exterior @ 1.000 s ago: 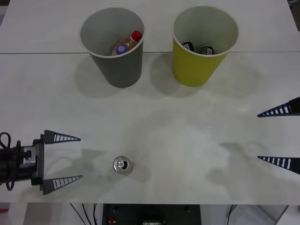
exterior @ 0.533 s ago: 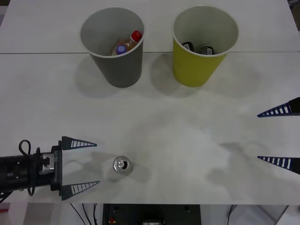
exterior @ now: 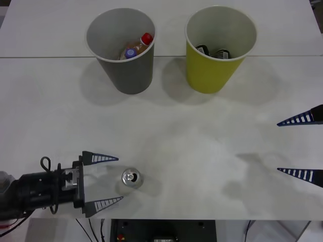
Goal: Put the can into the green bin and the plastic bottle into the gray bin
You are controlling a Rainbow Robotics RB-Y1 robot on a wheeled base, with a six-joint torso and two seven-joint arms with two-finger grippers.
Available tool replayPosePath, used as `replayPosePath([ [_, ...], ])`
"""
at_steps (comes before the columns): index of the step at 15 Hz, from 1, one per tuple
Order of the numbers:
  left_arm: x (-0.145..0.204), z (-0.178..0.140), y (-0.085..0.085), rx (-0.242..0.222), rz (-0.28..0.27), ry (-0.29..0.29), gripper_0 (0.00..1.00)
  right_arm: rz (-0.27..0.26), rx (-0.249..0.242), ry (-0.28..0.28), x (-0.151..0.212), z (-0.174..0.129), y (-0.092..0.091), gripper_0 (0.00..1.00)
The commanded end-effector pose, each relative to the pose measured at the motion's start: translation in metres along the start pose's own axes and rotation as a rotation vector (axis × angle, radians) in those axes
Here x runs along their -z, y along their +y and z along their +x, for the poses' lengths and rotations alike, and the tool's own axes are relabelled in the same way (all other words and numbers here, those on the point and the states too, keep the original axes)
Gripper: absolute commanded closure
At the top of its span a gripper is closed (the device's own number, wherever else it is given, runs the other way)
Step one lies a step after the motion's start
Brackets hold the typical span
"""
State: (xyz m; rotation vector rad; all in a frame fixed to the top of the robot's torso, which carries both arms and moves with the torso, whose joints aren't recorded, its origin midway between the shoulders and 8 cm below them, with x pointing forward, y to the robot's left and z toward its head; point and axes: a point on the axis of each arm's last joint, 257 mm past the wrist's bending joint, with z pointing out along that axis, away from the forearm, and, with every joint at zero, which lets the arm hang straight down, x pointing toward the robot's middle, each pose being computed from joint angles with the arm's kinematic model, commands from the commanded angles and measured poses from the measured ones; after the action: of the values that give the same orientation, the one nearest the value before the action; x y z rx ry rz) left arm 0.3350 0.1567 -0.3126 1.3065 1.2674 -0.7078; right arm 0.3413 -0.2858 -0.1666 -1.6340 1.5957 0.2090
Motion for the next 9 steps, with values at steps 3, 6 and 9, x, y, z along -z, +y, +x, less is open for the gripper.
replayPosePath([
  [3,-0.022,0.002,-0.005,-0.006,-0.007,-0.019,0.00,0.000,0.000,0.000,0.000,0.000,0.000,0.00],
  [6,-0.033,0.003,-0.005,-0.013,-0.012,-0.020,0.00,0.000,0.000,0.000,0.000,0.000,0.000,0.00],
  [9,-0.046,0.002,-0.006,-0.014,-0.015,-0.026,0.00,0.000,0.000,0.000,0.000,0.000,0.000,0.00],
])
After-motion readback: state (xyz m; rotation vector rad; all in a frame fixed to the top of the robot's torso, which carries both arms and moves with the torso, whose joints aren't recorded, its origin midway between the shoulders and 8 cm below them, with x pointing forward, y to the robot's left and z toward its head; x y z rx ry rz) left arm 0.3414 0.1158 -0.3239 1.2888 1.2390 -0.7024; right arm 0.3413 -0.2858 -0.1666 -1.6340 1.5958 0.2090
